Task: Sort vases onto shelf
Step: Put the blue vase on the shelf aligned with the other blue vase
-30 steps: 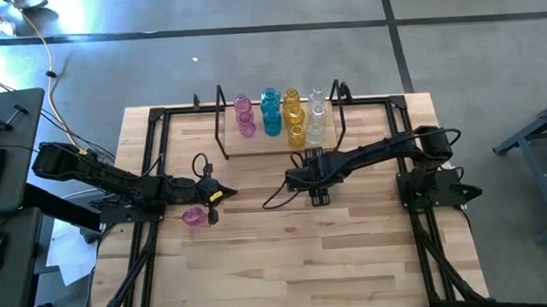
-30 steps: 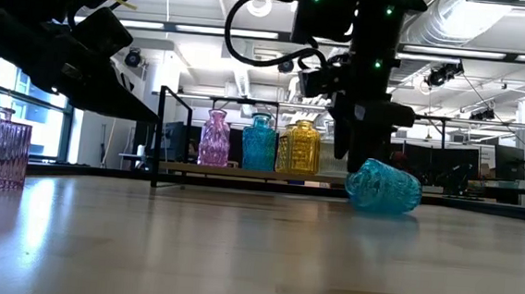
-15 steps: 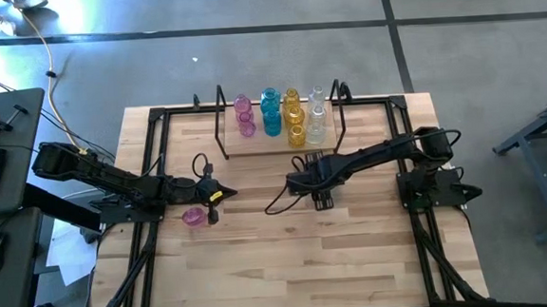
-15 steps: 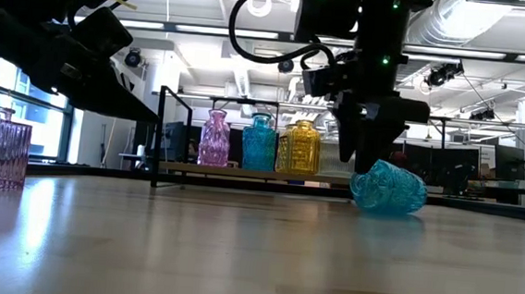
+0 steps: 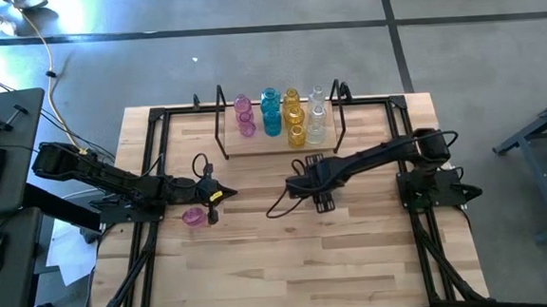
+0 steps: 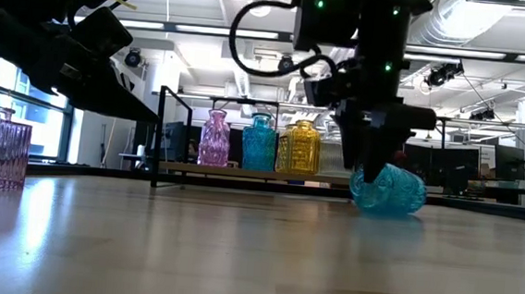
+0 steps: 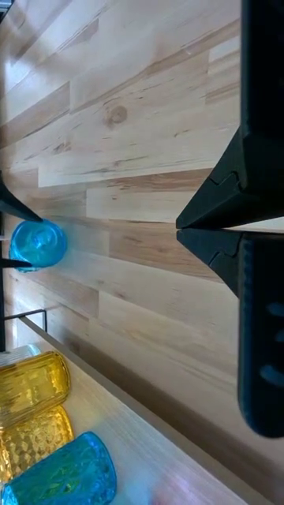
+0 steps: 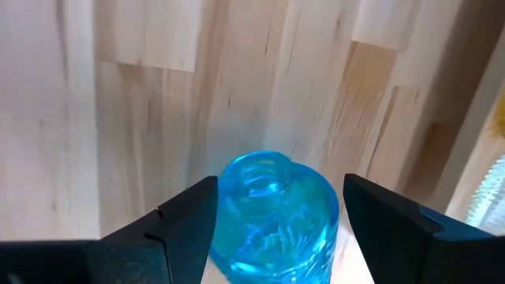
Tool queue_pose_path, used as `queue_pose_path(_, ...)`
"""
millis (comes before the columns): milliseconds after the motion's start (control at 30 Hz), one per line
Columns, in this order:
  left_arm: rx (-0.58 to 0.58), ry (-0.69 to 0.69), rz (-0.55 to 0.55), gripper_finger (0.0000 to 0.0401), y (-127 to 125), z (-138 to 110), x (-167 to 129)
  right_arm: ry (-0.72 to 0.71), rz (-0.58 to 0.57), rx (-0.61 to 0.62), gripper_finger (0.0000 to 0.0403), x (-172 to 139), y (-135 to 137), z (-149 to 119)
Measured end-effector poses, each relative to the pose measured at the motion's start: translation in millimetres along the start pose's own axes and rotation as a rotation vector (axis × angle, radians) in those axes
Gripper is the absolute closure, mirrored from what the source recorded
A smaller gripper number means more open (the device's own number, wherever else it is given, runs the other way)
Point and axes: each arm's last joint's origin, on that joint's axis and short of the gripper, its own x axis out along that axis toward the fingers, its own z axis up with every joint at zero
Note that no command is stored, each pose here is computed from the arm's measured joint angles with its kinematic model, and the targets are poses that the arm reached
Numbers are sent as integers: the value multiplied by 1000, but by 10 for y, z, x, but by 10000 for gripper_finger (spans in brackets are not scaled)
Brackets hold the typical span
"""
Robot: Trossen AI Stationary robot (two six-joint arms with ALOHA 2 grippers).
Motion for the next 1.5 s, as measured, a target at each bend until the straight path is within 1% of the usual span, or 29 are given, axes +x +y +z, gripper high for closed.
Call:
queue_pose_path(367, 1, 0, -4, 401, -1, 1, 0, 71, 16, -40, 146, 173, 46, 14)
queue_pose_path(633, 1, 0, -4, 401, -1, 1, 0, 105, 12, -20, 149, 252, 59, -54)
queue_pose_path(700, 1, 0, -4, 401, -1, 1, 0, 114, 12, -22, 159, 265, 65, -70)
queue_pose_path(800, 1, 0, -4, 401, -1, 1, 0, 121, 12, -25, 186, 282, 72, -86)
queue_pose_path(1067, 1, 0, -4, 401, -1, 1, 0, 124, 10, -26, 289, 280, 72, -89)
queue_pose_path(1233, -1, 0, -4, 401, -1, 1, 0, 123, 20, -25, 291, 275, 80, -90)
queue_pose_path(1333, -1, 0, -4, 401, -2, 1, 0, 119, 31, -4, 287, 251, 97, -94)
queue_pose_path(1400, 0, 0, -4, 401, -1, 1, 1, 103, 35, 7, 279, 208, 116, -94)
queue_pose_path(1500, -1, 0, -4, 401, -2, 1, 0, 68, 36, 21, 279, 118, 153, -94)
